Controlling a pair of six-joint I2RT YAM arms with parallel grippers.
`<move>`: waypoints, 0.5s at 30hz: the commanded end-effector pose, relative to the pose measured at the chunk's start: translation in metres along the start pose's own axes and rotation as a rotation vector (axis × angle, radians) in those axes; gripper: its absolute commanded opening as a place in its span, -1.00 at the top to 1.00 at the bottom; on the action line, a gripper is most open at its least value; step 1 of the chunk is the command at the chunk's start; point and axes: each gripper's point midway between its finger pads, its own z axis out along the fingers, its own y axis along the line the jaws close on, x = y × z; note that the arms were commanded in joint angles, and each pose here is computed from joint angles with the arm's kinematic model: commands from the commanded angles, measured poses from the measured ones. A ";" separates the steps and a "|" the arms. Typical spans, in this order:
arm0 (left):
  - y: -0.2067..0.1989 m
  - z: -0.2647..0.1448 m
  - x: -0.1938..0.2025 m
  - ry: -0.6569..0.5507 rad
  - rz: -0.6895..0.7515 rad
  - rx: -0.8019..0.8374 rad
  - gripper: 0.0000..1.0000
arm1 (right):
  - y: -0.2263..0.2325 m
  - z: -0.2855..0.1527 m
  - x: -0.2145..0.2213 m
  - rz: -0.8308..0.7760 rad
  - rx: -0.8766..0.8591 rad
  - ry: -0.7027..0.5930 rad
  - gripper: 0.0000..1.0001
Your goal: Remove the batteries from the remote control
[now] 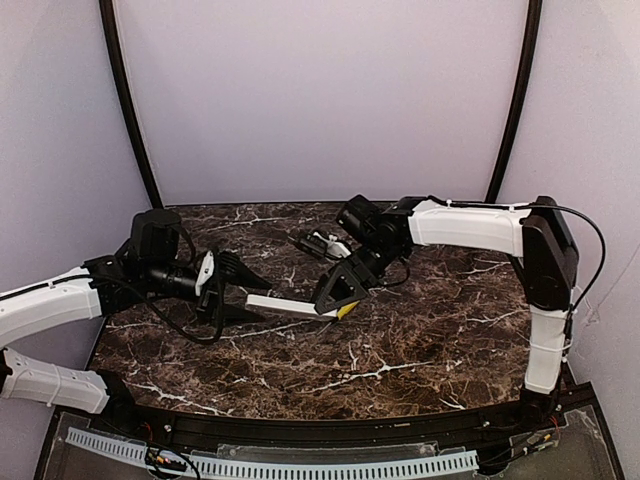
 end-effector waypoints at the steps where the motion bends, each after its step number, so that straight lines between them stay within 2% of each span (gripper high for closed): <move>1: -0.006 0.005 0.006 0.006 0.003 0.021 -0.09 | 0.006 0.005 -0.007 -0.009 -0.051 -0.002 1.00; 12: -0.005 0.013 0.011 0.006 0.009 0.015 0.12 | 0.006 0.008 -0.007 -0.003 -0.067 -0.001 1.00; 15: -0.003 0.014 0.009 -0.001 0.022 0.001 0.24 | 0.006 0.008 -0.008 -0.006 -0.068 -0.002 1.00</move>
